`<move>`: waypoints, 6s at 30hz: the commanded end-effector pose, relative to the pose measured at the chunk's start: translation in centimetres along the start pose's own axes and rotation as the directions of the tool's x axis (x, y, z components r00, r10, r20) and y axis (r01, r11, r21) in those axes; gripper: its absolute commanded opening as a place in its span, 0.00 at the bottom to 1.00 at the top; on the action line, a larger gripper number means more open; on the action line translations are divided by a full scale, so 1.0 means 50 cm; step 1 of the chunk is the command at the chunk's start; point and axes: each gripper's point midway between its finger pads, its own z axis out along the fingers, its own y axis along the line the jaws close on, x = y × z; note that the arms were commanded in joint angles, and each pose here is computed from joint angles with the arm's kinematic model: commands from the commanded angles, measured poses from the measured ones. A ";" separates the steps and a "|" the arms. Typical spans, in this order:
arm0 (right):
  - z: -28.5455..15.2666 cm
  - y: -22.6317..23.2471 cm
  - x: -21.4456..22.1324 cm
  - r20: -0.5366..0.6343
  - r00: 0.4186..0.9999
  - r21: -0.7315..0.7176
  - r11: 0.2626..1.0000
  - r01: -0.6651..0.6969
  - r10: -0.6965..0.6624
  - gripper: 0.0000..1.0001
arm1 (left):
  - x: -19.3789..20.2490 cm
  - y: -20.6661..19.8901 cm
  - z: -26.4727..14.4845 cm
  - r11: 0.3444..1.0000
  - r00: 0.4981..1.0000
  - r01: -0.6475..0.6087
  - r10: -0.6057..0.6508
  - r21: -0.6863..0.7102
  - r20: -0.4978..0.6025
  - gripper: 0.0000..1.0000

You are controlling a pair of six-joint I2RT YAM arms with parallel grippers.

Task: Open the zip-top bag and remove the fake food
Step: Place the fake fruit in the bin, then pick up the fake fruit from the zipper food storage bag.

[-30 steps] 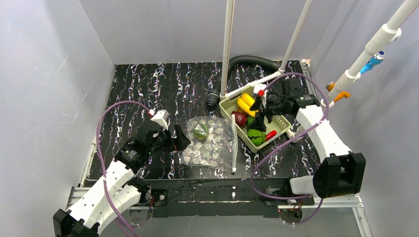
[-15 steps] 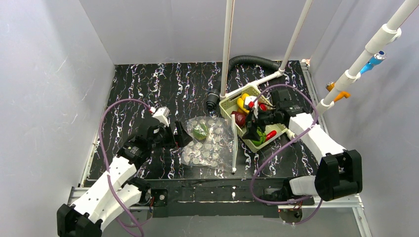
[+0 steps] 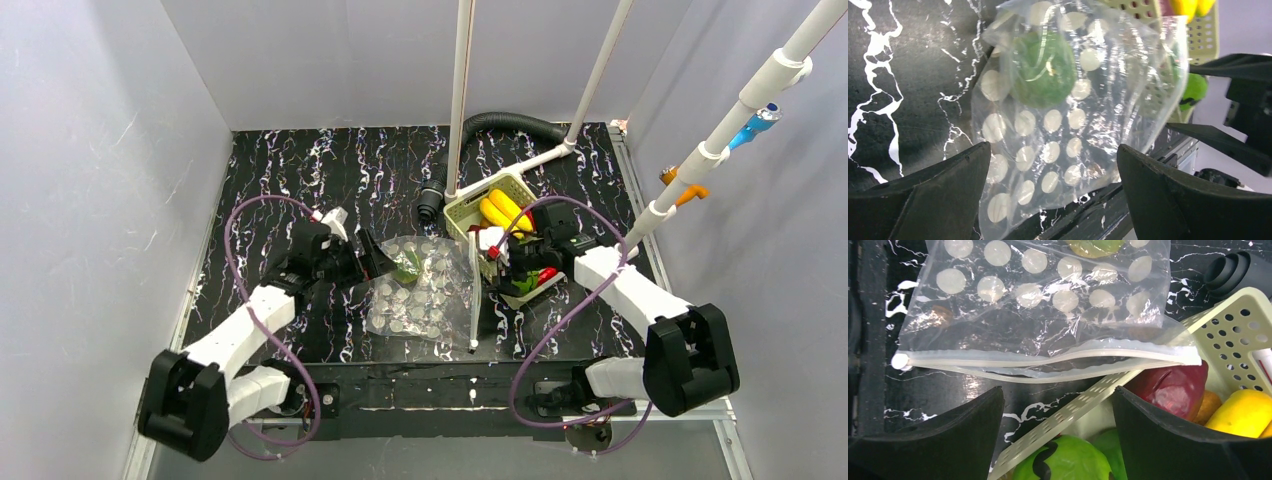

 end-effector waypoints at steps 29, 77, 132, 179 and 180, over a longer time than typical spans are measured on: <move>0.092 -0.003 0.010 -0.091 0.982 -0.042 0.986 0.162 -0.165 0.73 | -0.043 0.039 0.176 1.000 0.992 0.004 -0.007 -0.022 -0.123 0.60; 0.147 0.031 0.007 -0.148 0.978 -0.115 0.985 0.132 -0.149 0.74 | 0.097 0.000 0.190 0.992 0.959 0.105 -0.080 0.077 -0.274 0.04; 0.233 0.104 0.033 -0.284 0.947 -0.230 0.970 0.083 -0.148 0.72 | 0.214 -0.074 0.196 0.985 0.912 0.069 0.001 0.156 -0.411 0.13; 0.062 0.067 -0.106 0.060 0.998 -0.209 0.978 -0.003 0.016 0.18 | 0.092 0.140 0.016 0.950 0.967 -0.092 0.014 -0.298 -0.253 0.00; 0.058 0.062 -0.105 0.060 0.998 -0.197 0.980 -0.003 0.015 0.18 | 0.088 0.141 0.013 0.947 0.969 -0.096 0.020 -0.305 -0.246 0.00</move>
